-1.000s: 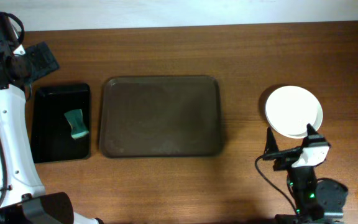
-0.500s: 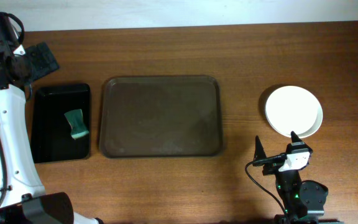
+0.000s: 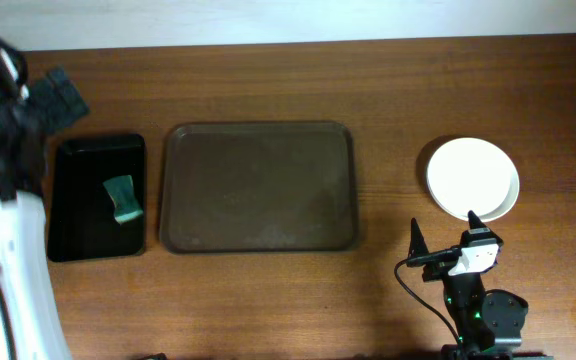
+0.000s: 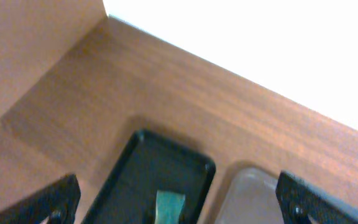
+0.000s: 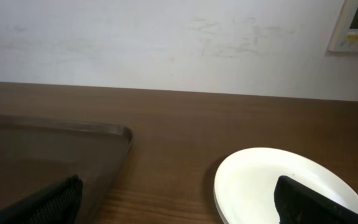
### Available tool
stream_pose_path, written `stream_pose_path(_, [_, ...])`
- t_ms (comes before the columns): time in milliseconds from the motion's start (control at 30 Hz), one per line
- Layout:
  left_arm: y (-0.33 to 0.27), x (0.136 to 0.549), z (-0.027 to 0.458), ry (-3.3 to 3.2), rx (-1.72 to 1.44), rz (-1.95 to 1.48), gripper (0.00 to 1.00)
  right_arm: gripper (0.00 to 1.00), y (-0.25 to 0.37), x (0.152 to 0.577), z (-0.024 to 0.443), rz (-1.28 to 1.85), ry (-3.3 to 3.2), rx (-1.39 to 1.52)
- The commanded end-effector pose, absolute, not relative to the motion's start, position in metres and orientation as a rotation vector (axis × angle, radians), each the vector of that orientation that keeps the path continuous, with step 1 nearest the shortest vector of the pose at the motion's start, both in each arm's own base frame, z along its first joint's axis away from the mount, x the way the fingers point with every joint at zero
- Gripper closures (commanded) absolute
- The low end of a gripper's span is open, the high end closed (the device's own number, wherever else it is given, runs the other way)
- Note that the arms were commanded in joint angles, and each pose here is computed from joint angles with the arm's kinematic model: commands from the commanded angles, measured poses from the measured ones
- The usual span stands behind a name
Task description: Clean dirty plates on tray and stack at the side
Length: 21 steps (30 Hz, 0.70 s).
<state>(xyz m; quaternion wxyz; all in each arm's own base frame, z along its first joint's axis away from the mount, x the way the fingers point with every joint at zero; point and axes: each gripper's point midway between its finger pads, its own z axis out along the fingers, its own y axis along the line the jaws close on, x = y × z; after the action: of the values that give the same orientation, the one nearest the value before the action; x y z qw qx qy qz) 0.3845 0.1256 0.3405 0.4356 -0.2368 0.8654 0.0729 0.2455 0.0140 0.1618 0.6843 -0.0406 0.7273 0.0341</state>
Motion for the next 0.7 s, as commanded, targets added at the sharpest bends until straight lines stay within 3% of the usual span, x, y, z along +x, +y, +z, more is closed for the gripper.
stream_pose_path(0, [0.094,0.356,0.333,1.986,-0.467,0.034,0.01,0.02,0.019,0.245,0.160,0.093,1.629,-0.112])
stream_pose_path(200, [0.063,0.269,0.230,1.724,-0.374,0.005,0.01,0.02,0.019,0.245,0.160,0.093,1.629,-0.112])
stream_pose_path(300, [0.044,0.256,0.209,1.628,-0.160,0.124,0.01,0.02,0.019,0.245,0.160,0.093,1.629,-0.112])
stream_pose_path(667, [0.032,0.244,0.157,1.653,0.039,0.271,0.01,0.02,0.019,0.245,0.160,0.093,1.630,-0.112])
